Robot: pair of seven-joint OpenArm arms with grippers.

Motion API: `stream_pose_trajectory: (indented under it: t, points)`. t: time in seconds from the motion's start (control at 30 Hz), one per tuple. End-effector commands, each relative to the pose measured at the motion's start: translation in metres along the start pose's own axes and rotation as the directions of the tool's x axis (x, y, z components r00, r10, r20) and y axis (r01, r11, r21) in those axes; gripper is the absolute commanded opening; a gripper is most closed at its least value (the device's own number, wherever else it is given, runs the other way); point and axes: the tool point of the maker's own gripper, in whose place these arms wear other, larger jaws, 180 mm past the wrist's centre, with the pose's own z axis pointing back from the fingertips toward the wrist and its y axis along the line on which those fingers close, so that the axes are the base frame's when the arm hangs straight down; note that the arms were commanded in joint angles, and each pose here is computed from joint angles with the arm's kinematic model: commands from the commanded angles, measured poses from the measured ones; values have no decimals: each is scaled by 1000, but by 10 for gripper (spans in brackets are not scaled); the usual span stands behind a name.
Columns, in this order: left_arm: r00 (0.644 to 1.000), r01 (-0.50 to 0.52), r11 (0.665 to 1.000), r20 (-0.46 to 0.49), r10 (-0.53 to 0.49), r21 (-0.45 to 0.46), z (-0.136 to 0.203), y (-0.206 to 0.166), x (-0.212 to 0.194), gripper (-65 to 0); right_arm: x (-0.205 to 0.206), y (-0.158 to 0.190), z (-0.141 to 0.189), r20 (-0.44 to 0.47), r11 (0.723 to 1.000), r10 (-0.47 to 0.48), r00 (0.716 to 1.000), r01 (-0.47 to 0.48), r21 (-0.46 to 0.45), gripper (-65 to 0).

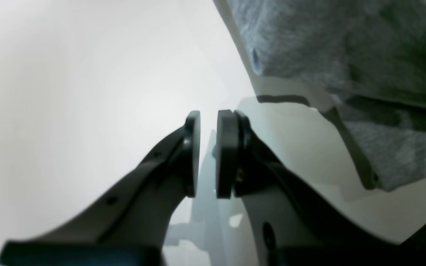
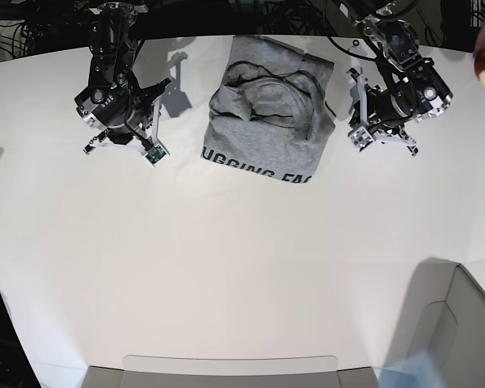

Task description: Fold the T-shirt properly

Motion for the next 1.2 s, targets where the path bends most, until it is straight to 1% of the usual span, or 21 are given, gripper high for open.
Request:
stream_pose_trajectory:
  t: [0.0,0.8,0.97,1.17]
  points:
    - [999,0,1000,46,-1,9,2,4,13,-573,6,-6,4,22,1000,11,1000,-11,-17,-506]
    - [999,-1,1000,37,1,10,3,5,9,-574,4,-5,4,18,1000,12,1000,-12,-16,-506]
    - [998,-54,997,16,53,63,5,27,-3,-574,2,-3,3,14,1000,12,1000,-12,-12,-506]
    - [991,-129,983,39,125,128,8,53,0,-574,2,-3,3,14,1000,12,1000,-12,-12,-506]
